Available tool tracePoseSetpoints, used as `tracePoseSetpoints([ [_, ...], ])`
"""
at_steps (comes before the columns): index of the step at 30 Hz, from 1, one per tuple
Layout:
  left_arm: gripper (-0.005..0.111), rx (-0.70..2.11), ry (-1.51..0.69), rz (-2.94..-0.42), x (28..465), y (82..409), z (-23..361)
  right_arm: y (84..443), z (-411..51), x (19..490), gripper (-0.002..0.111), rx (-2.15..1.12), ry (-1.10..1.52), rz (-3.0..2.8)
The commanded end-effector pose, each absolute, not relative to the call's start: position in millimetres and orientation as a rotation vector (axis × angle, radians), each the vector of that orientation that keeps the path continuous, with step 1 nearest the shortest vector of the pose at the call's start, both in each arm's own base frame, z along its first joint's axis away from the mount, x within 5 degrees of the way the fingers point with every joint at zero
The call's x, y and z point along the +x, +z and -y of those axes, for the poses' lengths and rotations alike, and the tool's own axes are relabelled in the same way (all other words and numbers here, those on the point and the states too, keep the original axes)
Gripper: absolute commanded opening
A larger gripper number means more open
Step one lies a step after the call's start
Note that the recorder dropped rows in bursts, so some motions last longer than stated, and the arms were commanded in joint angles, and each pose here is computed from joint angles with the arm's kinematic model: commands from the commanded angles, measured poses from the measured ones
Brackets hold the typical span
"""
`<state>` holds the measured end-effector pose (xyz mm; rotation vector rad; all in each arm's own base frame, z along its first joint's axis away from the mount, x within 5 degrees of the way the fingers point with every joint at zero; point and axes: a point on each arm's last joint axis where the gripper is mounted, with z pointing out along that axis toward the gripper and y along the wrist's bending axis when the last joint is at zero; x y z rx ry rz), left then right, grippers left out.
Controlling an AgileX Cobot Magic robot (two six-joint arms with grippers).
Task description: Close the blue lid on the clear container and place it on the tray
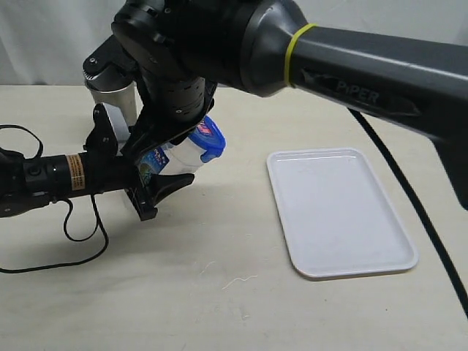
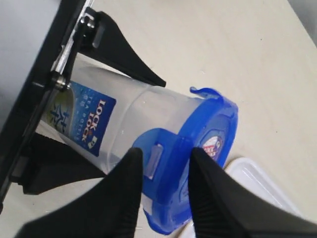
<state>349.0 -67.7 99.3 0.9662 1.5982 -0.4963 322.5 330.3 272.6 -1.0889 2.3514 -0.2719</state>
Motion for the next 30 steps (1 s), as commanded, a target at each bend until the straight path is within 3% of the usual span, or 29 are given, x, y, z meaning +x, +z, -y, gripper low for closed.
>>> tracePoseSetpoints([
  [1, 0.0, 0.932, -0.549, -1.438, 349, 121, 72, 288, -326, 320, 0.011, -1.179, -0.232, -2.292],
  [9, 0.0, 0.955, -0.484, -1.404, 351, 122, 71, 362, -298, 291, 0.027, -1.146, -0.117, -2.192],
  [17, 0.0, 0.995, -0.422, -1.364, 351, 122, 70, 409, -264, 252, 0.035, -1.125, 0.042, -2.029],
  [24, 0.0, 1.015, -0.209, -1.288, 358, 132, 66, 420, -232, 225, 0.035, -1.061, 0.096, -2.005],
  [27, 0.0, 1.12, 0.039, -1.379, 364, 135, 71, 418, -212, 206, 0.035, -1.027, 0.131, -1.975],
  [30, 0.0, 1.188, 0.088, -1.383, 362, 138, 83, 413, -196, 192, 0.035, -1.011, 0.147, -1.923],
])
